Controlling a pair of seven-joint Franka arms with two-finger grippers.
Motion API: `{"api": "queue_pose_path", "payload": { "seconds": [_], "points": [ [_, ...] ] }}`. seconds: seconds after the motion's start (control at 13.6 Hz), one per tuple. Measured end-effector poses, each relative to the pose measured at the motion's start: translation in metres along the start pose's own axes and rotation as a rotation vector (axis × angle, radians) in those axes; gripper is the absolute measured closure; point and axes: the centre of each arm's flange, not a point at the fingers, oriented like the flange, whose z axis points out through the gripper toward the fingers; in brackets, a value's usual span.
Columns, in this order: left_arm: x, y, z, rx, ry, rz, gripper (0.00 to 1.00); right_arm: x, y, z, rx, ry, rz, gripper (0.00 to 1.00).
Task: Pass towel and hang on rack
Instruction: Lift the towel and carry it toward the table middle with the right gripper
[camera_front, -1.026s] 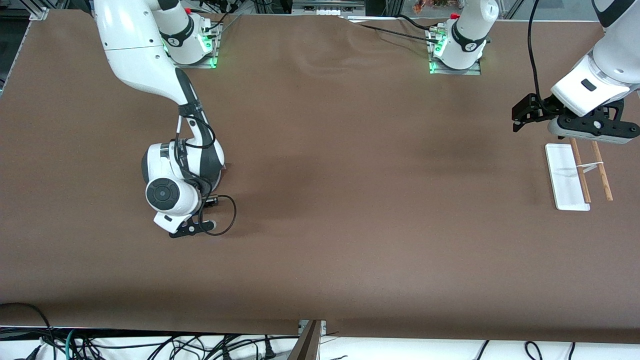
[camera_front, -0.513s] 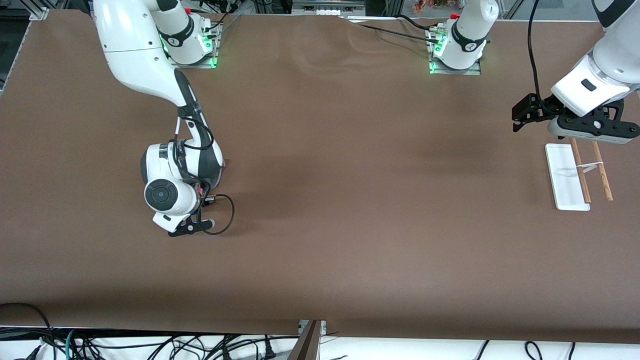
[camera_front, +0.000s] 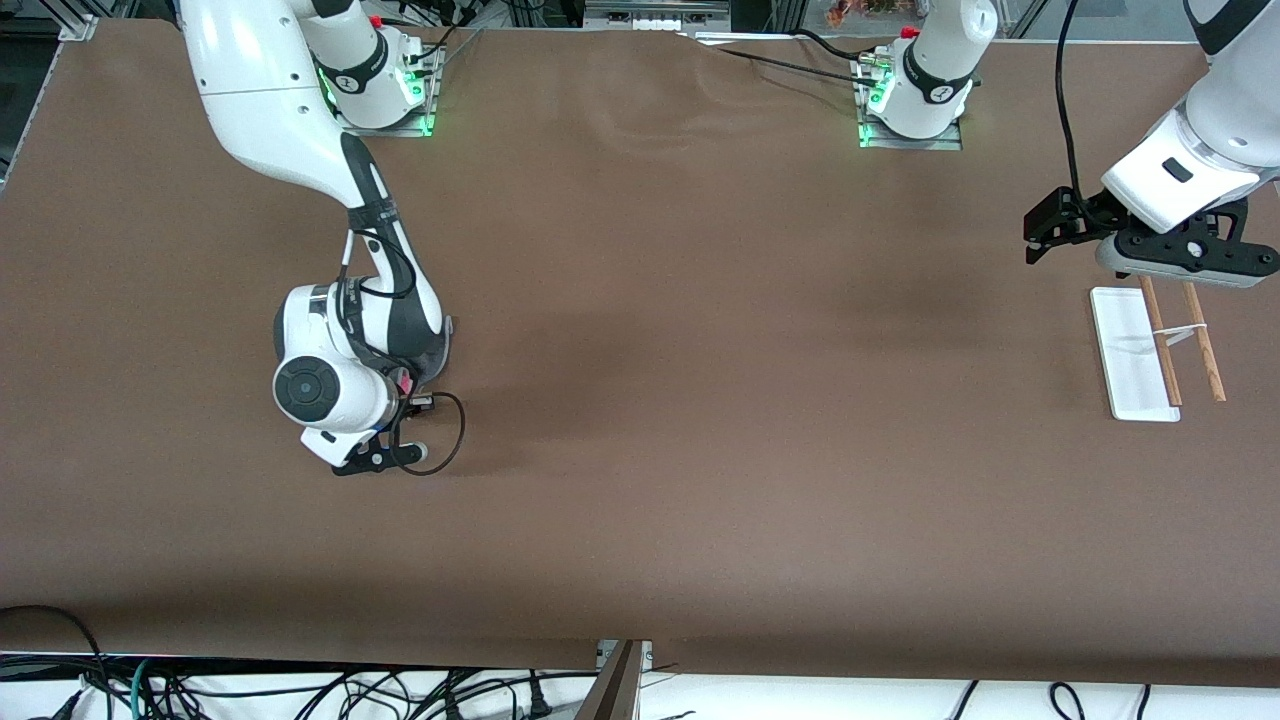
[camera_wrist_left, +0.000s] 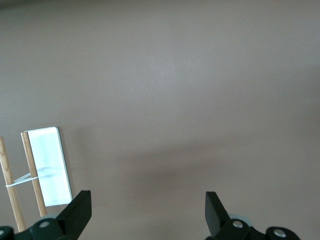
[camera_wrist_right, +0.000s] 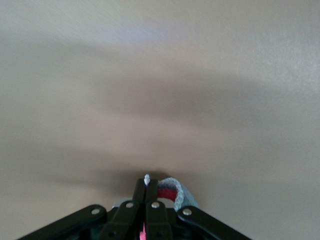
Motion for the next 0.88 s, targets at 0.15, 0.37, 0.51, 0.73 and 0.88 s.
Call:
{"api": "queue_pose_path", "payload": {
  "seconds": [0.15, 0.37, 0.51, 0.73, 0.88],
  "points": [
    [0.0, 0.0, 0.0, 0.0, 0.001, 0.0, 0.0, 0.003, -0.01, -0.039, 0.042, -0.024, 0.016, 0.98],
    [0.0, 0.0, -0.001, 0.0, 0.005, 0.001, 0.0, 0.001, -0.032, -0.092, 0.127, -0.094, 0.086, 0.98],
    [0.0, 0.003, -0.003, 0.001, 0.009, 0.004, 0.0, -0.002, -0.051, -0.122, 0.209, -0.131, 0.129, 0.98],
    [0.0, 0.011, -0.004, 0.001, 0.01, 0.02, 0.0, -0.008, -0.078, -0.162, 0.29, -0.165, 0.18, 0.98],
    [0.0, 0.019, -0.006, 0.002, 0.012, 0.034, 0.0, -0.011, -0.098, -0.183, 0.372, -0.183, 0.242, 0.98]
  ]
}}
